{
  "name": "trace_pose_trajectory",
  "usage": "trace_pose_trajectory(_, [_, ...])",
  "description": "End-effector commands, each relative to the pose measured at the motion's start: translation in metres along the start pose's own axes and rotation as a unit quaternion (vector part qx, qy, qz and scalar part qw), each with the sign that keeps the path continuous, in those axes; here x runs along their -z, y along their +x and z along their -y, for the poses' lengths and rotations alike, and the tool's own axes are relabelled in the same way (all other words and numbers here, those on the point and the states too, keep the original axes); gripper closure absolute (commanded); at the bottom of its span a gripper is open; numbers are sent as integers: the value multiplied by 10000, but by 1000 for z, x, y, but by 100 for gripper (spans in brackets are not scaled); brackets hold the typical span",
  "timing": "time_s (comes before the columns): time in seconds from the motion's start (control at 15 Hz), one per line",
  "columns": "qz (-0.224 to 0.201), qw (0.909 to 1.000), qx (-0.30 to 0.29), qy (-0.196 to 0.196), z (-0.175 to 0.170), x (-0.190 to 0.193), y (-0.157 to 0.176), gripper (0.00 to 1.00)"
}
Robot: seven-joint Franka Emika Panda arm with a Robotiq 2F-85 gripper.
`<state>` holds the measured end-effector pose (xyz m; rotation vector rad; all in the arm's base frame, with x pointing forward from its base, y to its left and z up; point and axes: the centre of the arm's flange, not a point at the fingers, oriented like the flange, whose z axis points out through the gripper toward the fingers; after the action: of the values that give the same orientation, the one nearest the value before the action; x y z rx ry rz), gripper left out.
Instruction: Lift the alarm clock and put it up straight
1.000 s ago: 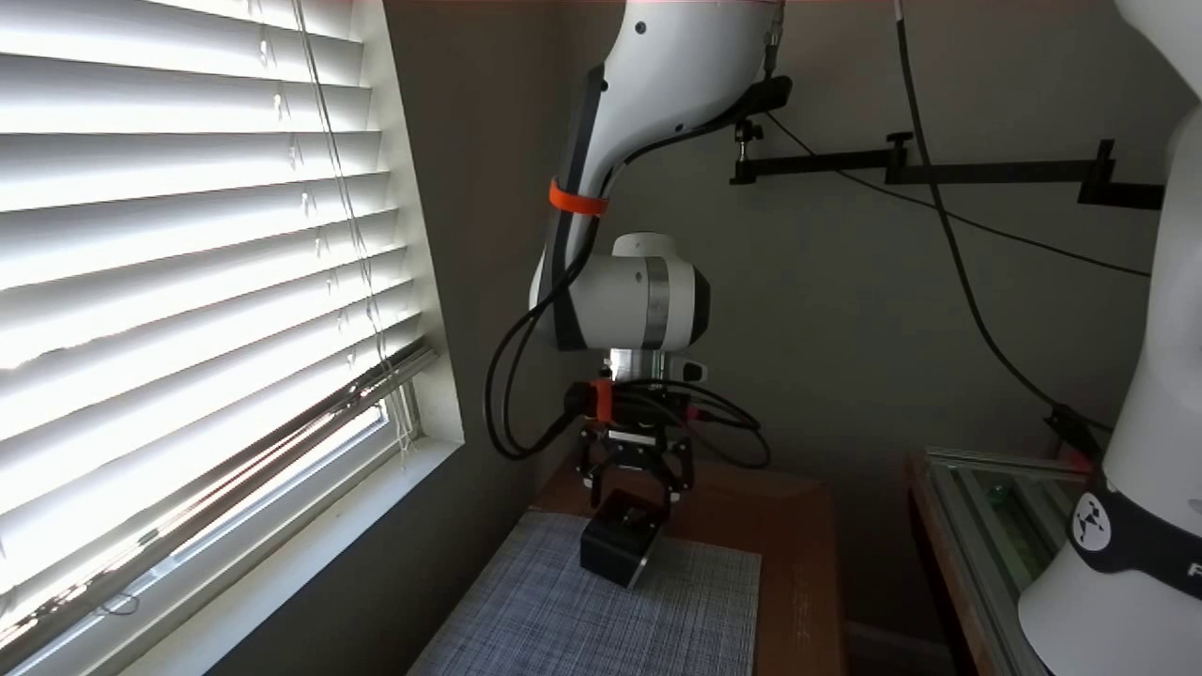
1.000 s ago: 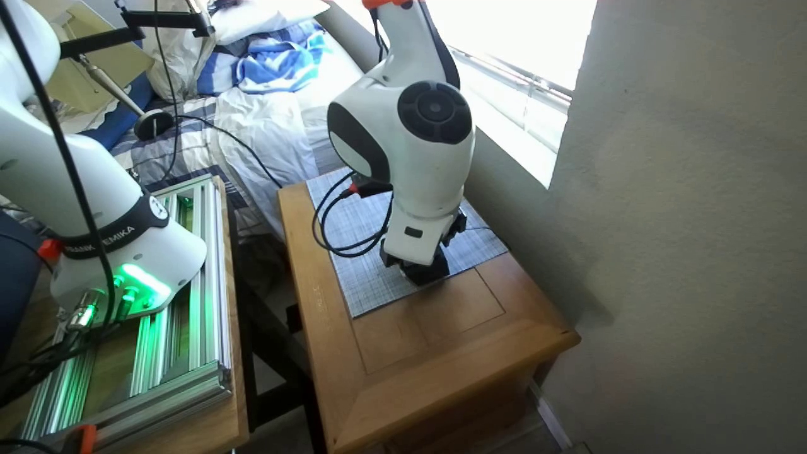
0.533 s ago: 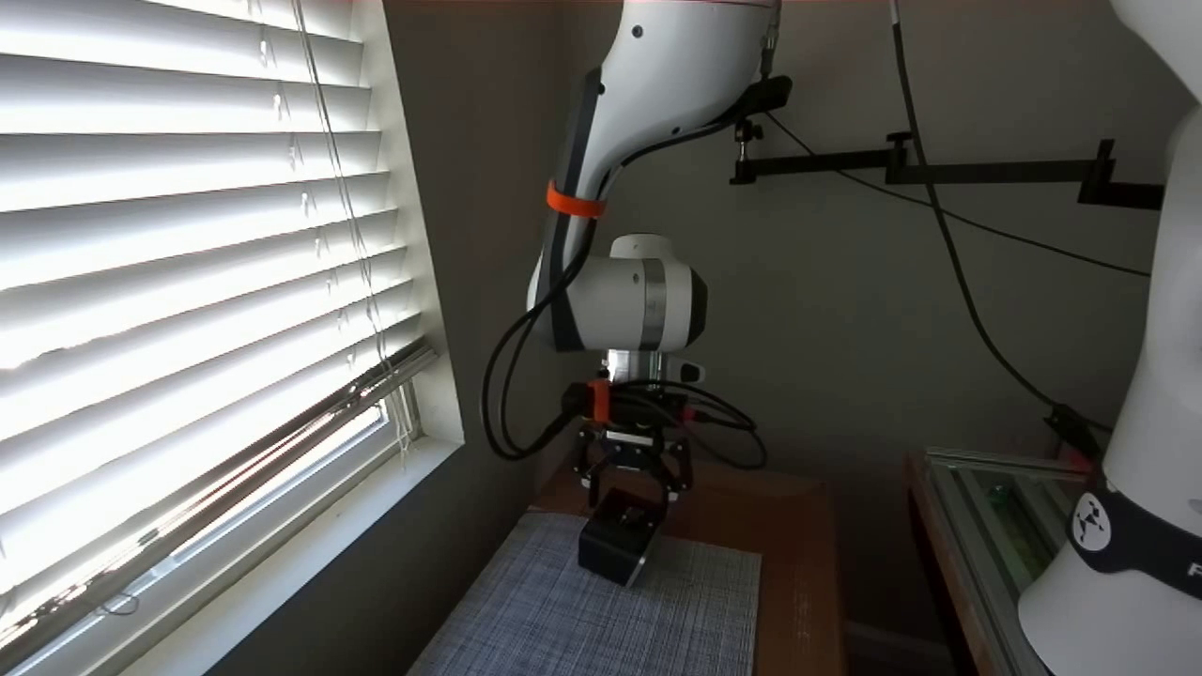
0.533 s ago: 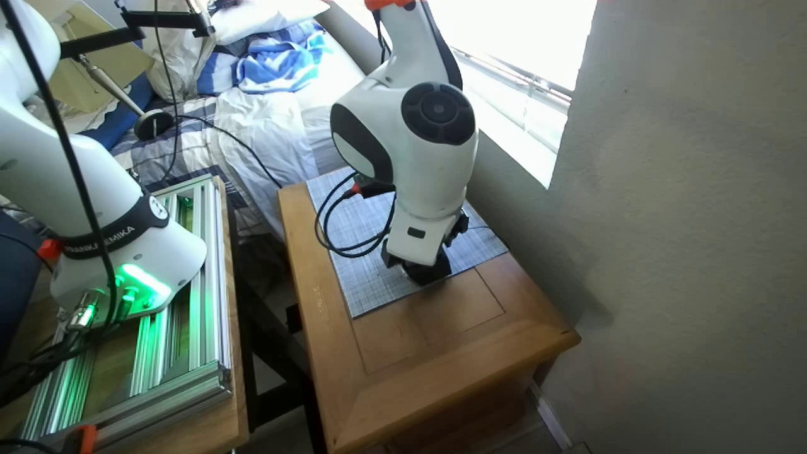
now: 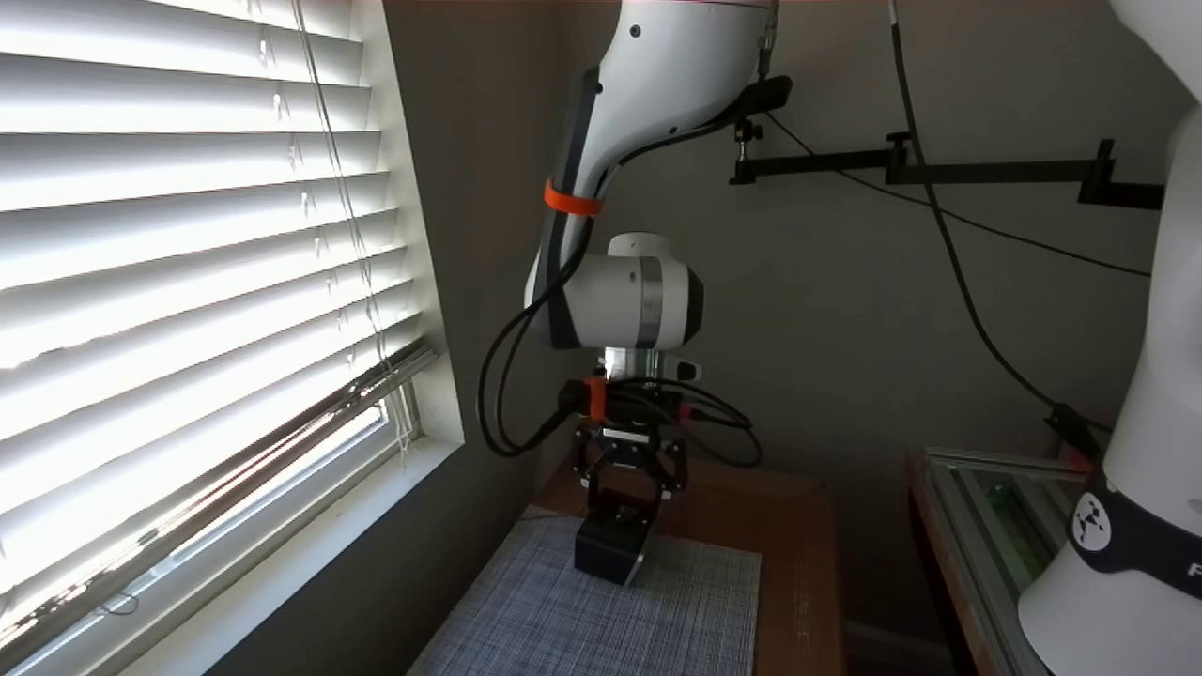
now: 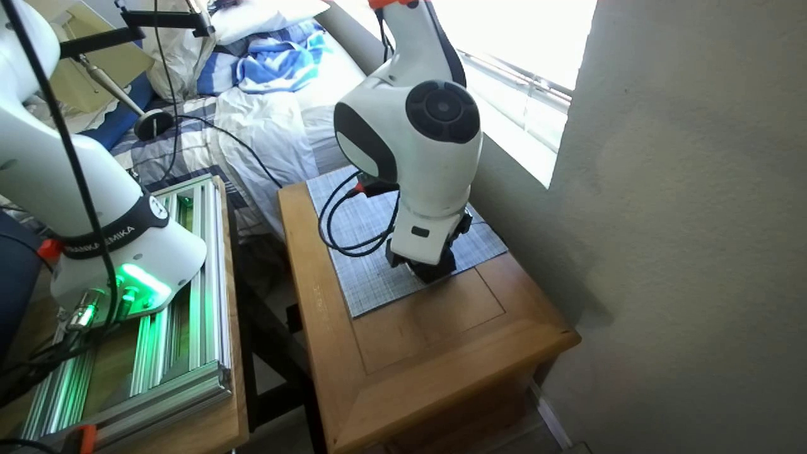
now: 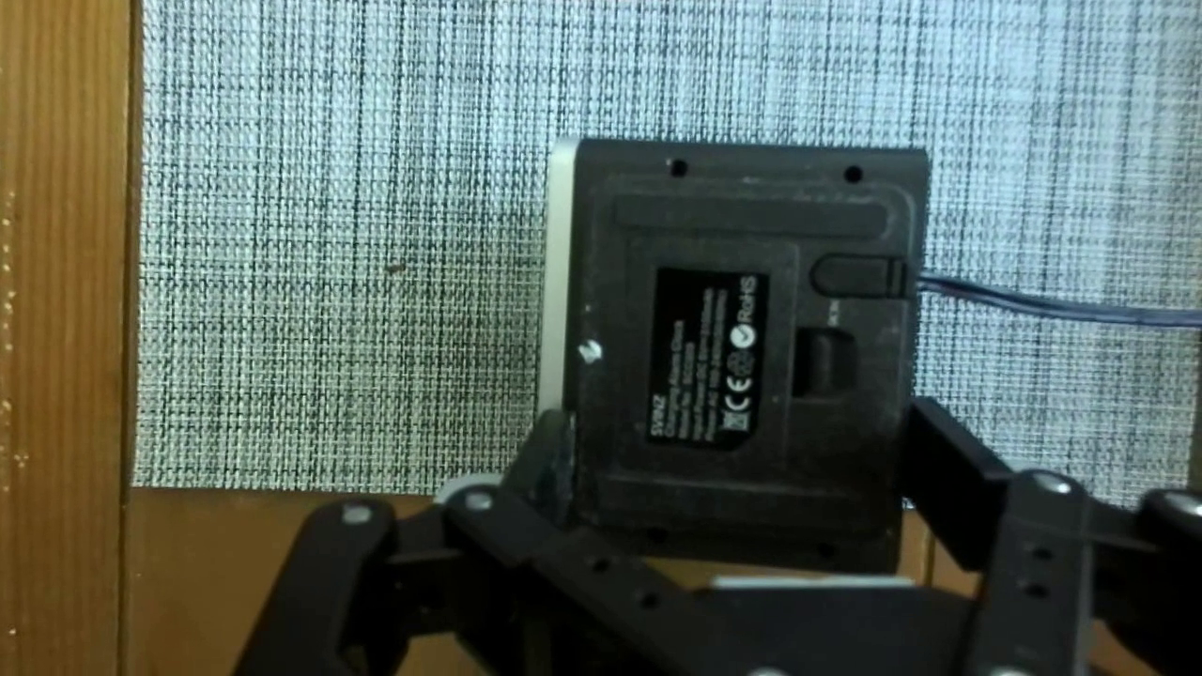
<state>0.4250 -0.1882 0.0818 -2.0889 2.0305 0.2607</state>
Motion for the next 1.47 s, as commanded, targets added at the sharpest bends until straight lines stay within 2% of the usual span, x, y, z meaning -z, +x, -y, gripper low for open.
trace_pose_trajectory(0.0, [-71, 9999, -87, -103, 6, -2, -3, 37])
trace_pose_trajectory(0.6, [-1116, 9935, 24, -225, 13, 15, -37, 37])
trace_pose_trajectory(1.0, [-1499, 9881, 255, -224, 13, 23, -53, 37])
trace_pose_trajectory(1.4, [-2120, 9761, 469, -126, 13, 39, -68, 37])
